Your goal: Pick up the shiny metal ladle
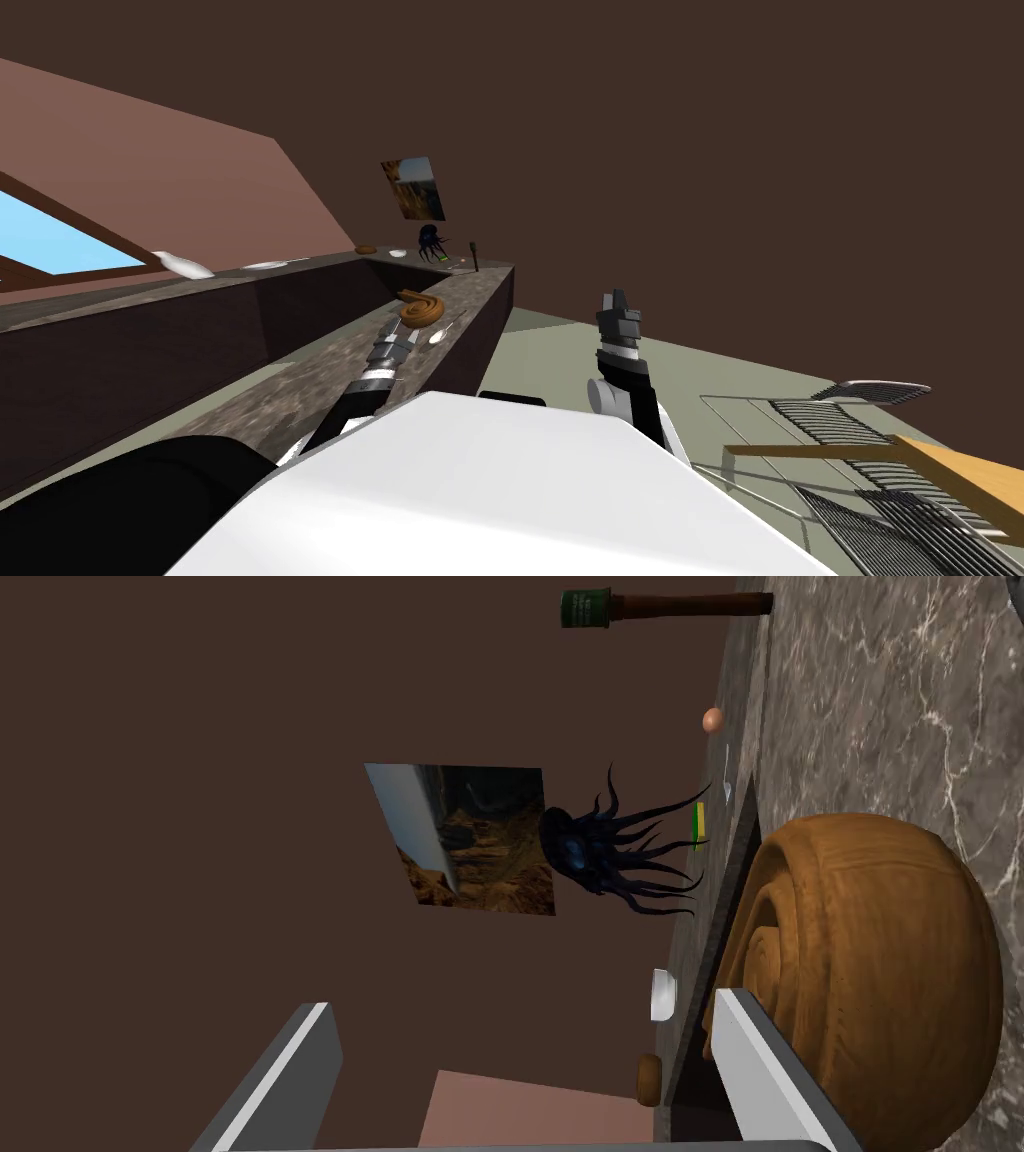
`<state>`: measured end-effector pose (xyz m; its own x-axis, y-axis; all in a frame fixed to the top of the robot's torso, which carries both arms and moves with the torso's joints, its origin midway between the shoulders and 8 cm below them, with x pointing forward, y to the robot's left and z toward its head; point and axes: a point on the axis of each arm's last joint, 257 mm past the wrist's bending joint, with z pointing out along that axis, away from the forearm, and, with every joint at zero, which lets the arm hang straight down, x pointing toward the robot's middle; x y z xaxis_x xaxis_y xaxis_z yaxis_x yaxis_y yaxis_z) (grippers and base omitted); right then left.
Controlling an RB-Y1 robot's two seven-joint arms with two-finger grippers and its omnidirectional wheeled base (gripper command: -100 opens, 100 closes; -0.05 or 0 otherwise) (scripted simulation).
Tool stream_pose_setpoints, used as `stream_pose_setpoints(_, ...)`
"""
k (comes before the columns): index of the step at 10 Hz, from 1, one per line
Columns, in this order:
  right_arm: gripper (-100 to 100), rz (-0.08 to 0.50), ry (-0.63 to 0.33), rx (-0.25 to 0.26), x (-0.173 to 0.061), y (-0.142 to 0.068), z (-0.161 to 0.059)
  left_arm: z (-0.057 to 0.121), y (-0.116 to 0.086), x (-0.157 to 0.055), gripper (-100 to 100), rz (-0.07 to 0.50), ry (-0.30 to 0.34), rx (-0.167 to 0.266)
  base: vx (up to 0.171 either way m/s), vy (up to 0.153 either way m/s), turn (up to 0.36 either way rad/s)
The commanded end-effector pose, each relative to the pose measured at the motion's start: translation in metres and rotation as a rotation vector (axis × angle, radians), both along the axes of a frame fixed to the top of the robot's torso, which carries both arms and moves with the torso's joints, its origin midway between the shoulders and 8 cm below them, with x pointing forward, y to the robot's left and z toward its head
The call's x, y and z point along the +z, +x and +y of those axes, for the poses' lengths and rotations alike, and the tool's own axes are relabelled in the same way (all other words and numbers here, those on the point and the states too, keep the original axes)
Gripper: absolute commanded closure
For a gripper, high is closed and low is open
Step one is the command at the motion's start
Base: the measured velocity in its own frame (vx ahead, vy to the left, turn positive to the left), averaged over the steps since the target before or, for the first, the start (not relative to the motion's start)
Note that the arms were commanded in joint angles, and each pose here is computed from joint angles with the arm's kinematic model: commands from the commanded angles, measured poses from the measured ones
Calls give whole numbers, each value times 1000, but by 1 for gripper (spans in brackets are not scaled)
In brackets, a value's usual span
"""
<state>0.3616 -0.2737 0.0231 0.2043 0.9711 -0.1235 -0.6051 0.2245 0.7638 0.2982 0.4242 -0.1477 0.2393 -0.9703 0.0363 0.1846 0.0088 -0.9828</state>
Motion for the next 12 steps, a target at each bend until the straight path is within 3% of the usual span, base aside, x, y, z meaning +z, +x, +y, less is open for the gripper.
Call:
stream_pose_setpoints(1,0,0,0,0,0,0,0,21,-18,-25,-100,82,-32,40,62,-94,73)
stream_pose_setpoints(2,0,0,0,0,0,0,0,21,-18,-25,-100,82,-32,40,62,-73,48)
stream_pose_setpoints(3,0,0,0,0,0,0,0,39,-32,-39,-100,129,-63,72,72,-68,61)
stream_pose_setpoints(4,0,0,0,0,0,0,0,41,-39,-44,-100,147,-63,79,61,-58,45)
stream_pose_setpoints(6,0,0,0,0,0,0,0,77,-78,-71,-100,248,-132,159,104,-85,86)
stream_pose_setpoints(9,0,0,0,0,0,0,0,97,-118,-91,-100,335,-169,223,83,-77,39)
stream_pose_setpoints(10,0,0,0,0,0,0,0,113,-140,-101,-100,374,-208,268,104,-74,41)
stream_pose_setpoints(11,0,0,0,0,0,0,0,114,-149,-104,-100,394,-207,278,87,-60,29)
stream_pose_setpoints(12,0,0,0,0,0,0,0,128,-174,-112,-100,435,-247,328,107,-56,43)
